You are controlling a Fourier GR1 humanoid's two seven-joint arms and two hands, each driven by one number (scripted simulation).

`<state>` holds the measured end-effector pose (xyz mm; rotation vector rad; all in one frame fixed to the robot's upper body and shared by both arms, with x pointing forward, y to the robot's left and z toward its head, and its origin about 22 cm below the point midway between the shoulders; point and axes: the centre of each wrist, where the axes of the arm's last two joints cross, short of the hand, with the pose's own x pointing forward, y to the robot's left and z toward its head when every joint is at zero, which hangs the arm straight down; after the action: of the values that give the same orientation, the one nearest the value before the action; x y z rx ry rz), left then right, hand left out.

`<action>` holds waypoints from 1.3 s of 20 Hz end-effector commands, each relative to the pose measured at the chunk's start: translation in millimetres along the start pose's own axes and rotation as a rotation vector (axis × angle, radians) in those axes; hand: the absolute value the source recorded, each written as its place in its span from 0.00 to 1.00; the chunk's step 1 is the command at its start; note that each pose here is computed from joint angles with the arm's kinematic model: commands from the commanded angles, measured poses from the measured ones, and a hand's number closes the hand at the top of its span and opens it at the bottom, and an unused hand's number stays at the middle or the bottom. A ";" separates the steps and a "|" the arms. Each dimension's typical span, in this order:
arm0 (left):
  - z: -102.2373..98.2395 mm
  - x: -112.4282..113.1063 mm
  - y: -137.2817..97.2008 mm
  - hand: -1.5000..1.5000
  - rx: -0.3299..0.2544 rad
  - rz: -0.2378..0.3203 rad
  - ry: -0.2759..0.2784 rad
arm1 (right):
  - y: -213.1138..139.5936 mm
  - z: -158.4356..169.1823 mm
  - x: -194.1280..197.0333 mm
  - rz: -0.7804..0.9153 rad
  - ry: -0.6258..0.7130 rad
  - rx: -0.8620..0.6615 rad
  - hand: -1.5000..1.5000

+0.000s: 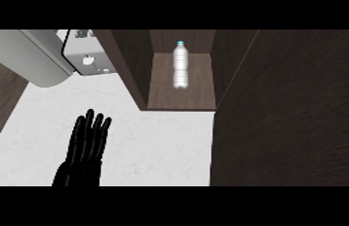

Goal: Pick up the bottled water, place it into the cabinet and close the cabinet

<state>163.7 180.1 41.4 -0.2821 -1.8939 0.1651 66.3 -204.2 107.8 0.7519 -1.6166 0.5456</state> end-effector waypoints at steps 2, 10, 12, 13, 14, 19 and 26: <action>13.6 9.0 11.0 0.00 0.026 -0.002 -0.005 | 24.4 -21.8 41.9 0.186 -0.065 0.057 1.00; 18.2 18.3 40.1 0.00 0.046 -0.008 -0.005 | 35.7 -55.5 43.6 0.266 -0.078 0.117 1.00; 17.0 24.5 43.7 0.00 0.021 -0.004 -0.016 | 34.3 -66.9 40.4 0.285 -0.070 0.119 1.00; 20.8 22.8 39.9 0.00 0.018 0.003 -0.022 | 37.3 -73.1 39.4 0.293 -0.074 0.127 1.00; 22.1 25.0 48.5 0.00 0.023 -0.013 -0.010 | 37.1 -77.7 37.5 0.286 -0.073 0.133 1.00; 27.9 30.0 58.1 0.00 0.021 -0.003 -0.004 | 38.1 -95.2 38.4 0.310 -0.078 0.145 1.00; 26.2 34.4 66.2 0.00 0.005 -0.002 -0.008 | 38.0 -110.7 37.3 0.361 -0.057 0.172 1.00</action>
<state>133.0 248.0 45.5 -0.2765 -1.8962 0.1811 105.4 -140.7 159.0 0.6141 -1.7013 1.0659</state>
